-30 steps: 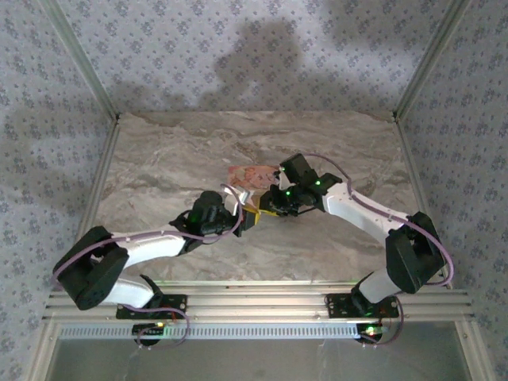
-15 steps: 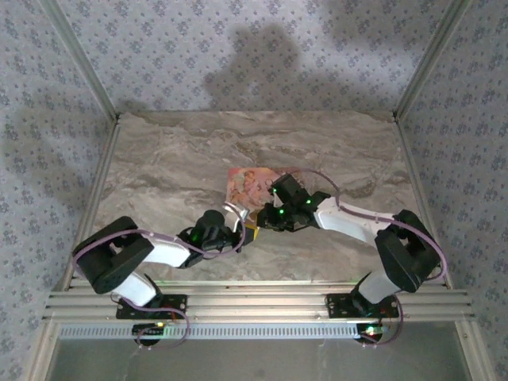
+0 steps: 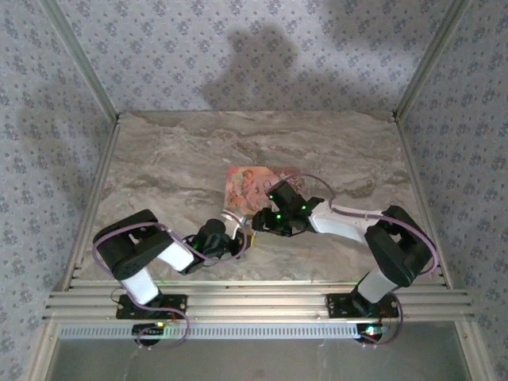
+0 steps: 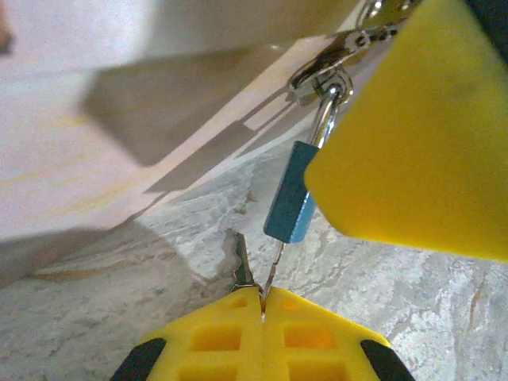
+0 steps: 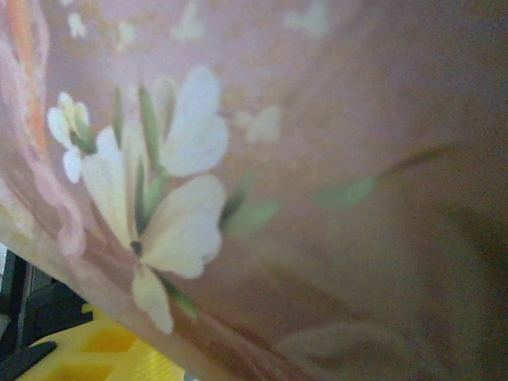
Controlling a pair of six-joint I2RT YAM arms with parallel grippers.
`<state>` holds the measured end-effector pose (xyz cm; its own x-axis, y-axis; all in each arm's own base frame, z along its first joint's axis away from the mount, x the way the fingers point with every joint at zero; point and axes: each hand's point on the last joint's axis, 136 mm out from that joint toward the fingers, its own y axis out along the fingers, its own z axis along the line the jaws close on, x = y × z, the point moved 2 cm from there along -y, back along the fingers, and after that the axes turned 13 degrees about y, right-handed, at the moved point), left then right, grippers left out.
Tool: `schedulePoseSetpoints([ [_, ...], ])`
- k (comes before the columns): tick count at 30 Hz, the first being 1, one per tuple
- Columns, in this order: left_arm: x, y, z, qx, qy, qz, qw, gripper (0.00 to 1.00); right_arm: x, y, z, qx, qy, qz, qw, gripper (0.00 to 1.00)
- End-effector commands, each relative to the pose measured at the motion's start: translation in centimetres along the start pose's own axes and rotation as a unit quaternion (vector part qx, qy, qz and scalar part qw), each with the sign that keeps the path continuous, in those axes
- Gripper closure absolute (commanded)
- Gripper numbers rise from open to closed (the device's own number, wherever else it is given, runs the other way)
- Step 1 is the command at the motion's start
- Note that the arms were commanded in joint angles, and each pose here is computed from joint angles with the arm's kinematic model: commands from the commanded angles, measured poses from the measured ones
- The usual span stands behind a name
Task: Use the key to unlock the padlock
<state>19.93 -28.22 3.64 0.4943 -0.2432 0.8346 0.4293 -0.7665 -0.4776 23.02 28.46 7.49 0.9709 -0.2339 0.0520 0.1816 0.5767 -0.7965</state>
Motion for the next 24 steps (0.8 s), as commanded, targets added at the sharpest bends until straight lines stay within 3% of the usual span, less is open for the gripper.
schedulePoseSetpoints([
  [1, -0.3, -0.2, 0.2, 0.006, -0.006, -0.004, 1.0, 1.0, -0.1, -0.2, 0.0, -0.003, 0.001, -0.008, 1.0, 0.47],
  [13, 1.0, 0.2, -0.5, -0.009, 0.003, -0.013, 1.0, 1.0, 0.5, -1.5, -0.5, -0.004, 0.012, -0.071, 0.997, 0.42],
  [24, 4.2, -0.3, -2.1, -0.036, 0.024, -0.029, 0.999, 1.0, 0.5, 0.3, -0.9, -0.003, 0.025, -0.089, 0.996, 0.52],
])
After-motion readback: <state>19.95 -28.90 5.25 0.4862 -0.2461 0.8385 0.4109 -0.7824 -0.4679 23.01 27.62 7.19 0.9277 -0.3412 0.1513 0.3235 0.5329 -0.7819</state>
